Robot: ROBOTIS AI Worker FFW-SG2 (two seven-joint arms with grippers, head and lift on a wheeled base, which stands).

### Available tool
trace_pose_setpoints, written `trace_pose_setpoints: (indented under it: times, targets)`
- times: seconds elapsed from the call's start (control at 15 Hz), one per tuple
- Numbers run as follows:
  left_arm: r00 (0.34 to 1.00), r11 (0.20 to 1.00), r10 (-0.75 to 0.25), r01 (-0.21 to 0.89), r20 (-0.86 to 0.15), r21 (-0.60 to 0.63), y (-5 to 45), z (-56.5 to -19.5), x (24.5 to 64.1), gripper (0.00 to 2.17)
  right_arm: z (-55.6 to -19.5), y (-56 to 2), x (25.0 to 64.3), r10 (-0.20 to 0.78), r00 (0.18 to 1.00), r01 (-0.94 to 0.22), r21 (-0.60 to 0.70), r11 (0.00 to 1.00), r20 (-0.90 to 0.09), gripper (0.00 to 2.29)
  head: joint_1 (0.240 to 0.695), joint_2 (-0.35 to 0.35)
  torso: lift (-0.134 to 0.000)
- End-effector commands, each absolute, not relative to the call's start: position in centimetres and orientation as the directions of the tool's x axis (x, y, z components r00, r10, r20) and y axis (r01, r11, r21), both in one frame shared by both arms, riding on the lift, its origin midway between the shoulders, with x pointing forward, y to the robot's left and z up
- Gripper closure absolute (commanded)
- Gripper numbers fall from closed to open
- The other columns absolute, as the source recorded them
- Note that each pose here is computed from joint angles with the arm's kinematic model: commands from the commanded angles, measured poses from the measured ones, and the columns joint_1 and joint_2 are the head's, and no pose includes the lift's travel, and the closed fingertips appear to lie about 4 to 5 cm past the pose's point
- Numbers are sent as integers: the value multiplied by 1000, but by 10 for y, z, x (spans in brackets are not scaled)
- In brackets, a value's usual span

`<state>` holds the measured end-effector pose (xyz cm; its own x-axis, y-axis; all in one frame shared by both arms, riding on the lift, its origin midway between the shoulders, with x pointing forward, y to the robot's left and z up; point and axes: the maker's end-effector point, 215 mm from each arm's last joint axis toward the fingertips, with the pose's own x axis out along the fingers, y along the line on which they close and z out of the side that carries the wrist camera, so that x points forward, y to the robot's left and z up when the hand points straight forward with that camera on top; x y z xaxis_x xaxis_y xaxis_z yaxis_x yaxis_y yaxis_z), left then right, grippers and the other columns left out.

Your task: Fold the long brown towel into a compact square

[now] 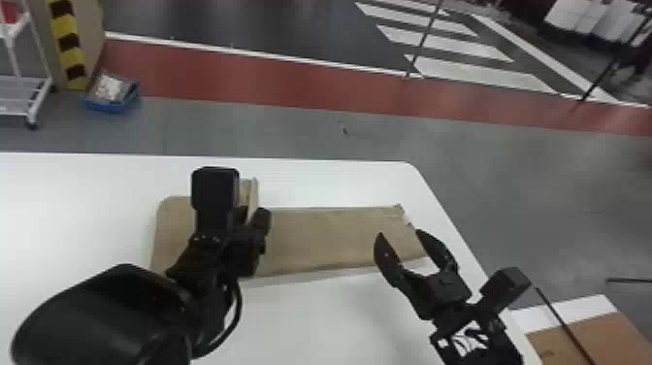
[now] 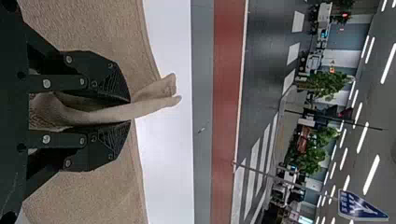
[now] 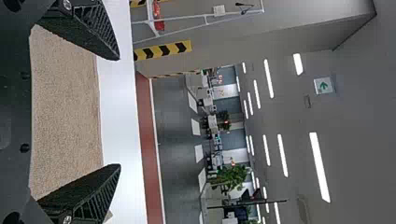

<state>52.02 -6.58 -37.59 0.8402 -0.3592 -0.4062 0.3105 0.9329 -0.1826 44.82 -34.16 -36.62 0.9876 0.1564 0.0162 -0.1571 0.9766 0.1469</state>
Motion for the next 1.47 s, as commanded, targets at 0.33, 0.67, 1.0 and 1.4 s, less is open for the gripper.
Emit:
trace_pose_setpoints:
  times: [0.33,0.67,1.0,1.4]
  targets:
    - [870,941,-328,267,-368,-209,-47,-370,522,73,-361,-308,451,198,980,-197,161,967,9,83,695,-350,-125]
    - [985,998,-61,55,-161,-40,133,-353,546,90,-392,-234,487,247,953,-215,183,959,-177,289,695,-291,-125]
    - [998,999,-3,6,-57,47,184,-348,521,93,-416,-162,521,288,904,-265,115,957,-317,471,695,-27,-125]
    - [998,998,2,2,-66,57,195,-356,514,97,-434,-158,524,249,892,-237,77,968,-377,586,695,37,-125]
